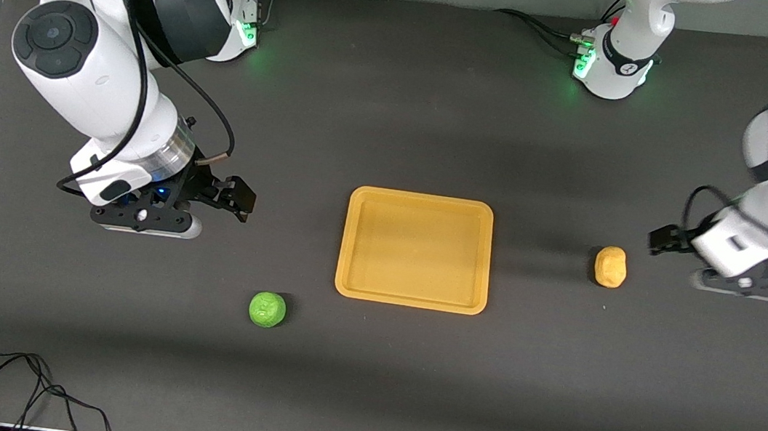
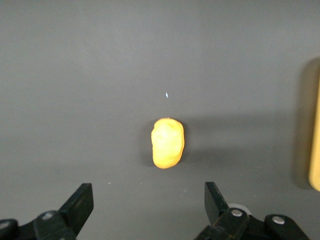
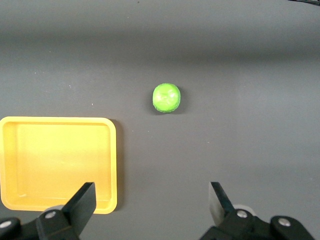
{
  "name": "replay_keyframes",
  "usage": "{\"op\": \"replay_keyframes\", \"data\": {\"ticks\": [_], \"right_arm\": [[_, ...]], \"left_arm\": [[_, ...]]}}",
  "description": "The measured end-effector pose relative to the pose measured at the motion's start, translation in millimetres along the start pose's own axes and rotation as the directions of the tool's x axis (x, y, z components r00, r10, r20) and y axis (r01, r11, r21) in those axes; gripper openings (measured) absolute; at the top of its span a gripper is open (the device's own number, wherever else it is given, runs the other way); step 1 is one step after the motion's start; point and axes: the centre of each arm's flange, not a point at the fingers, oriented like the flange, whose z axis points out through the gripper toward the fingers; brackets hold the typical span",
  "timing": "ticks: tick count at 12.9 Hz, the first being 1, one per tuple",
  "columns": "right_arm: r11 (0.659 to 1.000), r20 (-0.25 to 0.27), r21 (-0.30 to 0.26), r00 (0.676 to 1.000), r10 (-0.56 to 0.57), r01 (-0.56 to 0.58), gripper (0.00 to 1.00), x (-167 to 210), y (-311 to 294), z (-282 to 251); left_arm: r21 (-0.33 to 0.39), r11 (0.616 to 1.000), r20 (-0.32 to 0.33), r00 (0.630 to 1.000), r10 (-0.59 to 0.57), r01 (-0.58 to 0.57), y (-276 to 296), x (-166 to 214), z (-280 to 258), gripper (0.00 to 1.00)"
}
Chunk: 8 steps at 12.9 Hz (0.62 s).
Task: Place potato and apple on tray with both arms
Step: 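Reach the left gripper to the potato while the right gripper reaches the apple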
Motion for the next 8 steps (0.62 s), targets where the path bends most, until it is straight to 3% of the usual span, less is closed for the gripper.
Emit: {"op": "replay_keyframes", "data": {"ticks": [4, 6, 8], "right_arm": [[1.0, 0.023, -0.012, 1.0, 0.007, -0.007, 1.0, 5, 3, 17], [1.0, 0.054, -0.025, 0.999, 0.009, -0.008, 1.0, 11, 2, 44], [1.0, 0.051, -0.022, 0.999, 0.01, -0.009, 1.0, 21, -3, 76]], "left_arm": [[-0.017, 0.999, 0.104, 0.994, 0.038, -0.036, 21, 4, 129, 0.97], [-0.024, 0.999, 0.103, 0.994, 0.038, -0.036, 22, 9, 166, 0.96], [-0.026, 0.999, 0.094, 0.995, 0.038, -0.036, 21, 12, 181, 0.96]]}}
